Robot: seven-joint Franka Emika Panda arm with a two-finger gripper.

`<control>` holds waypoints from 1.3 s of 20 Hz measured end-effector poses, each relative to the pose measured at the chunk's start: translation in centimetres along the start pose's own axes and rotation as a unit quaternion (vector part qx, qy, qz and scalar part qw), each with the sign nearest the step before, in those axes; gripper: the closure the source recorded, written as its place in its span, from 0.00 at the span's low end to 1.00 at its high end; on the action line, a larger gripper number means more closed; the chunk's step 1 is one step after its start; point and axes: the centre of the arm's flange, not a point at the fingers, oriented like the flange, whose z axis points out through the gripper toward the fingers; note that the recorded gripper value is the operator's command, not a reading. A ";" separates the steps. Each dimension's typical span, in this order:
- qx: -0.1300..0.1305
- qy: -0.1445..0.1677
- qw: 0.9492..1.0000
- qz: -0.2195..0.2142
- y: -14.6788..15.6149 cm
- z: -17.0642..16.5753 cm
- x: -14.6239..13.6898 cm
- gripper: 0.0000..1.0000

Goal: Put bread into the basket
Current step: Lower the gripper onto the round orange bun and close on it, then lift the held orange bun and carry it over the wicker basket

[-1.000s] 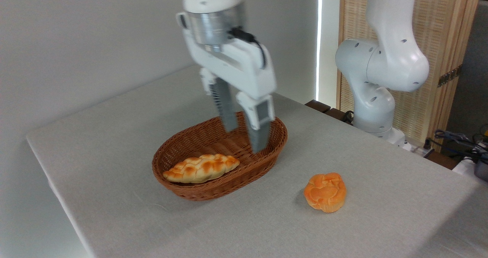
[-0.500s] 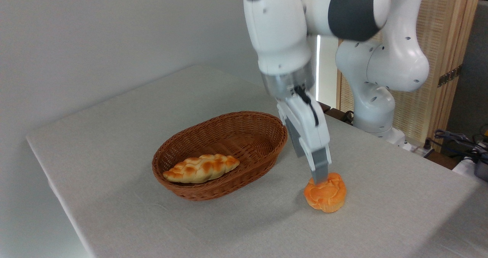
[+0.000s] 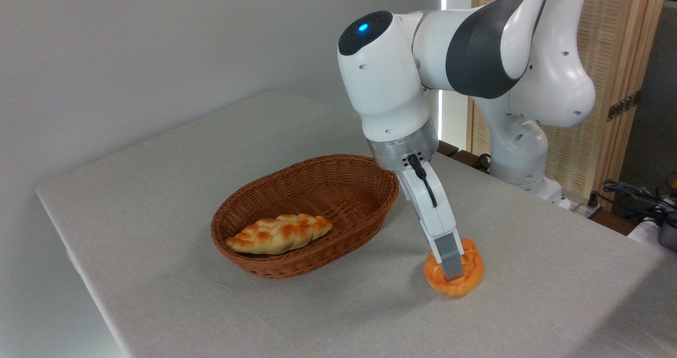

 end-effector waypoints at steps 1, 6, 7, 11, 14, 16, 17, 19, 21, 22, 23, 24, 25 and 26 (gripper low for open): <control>0.001 0.000 1.000 0.000 0.0 0.0 0.0 0.54; 0.003 0.001 1.000 0.000 -0.1 -0.1 0.0 0.74; 0.003 0.001 1.000 0.000 -0.1 -0.1 0.0 0.78; 0.003 0.001 1.000 0.000 -0.1 -0.1 0.0 0.84; 0.006 0.000 1.000 0.000 -0.1 -0.2 0.0 0.84; 0.006 0.000 1.000 0.000 -0.1 -0.2 0.0 0.84; 0.007 0.000 1.000 0.000 -0.1 -0.3 0.0 0.84; 0.014 0.000 1.000 0.001 -0.2 -1.0 0.1 0.83; 0.021 -0.001 1.000 0.000 -0.4 -2.5 0.0 0.83; 0.019 -0.004 1.000 0.001 -0.3 -3.6 0.0 0.83; 0.016 -0.006 1.000 0.002 -0.1 -4.9 0.3 0.82; 0.014 -0.004 1.000 0.003 0.1 -6.5 0.6 0.82; 0.015 0.004 1.000 0.003 0.3 -8.2 1.1 0.82; 0.017 0.012 1.000 0.006 0.5 -9.9 1.7 0.82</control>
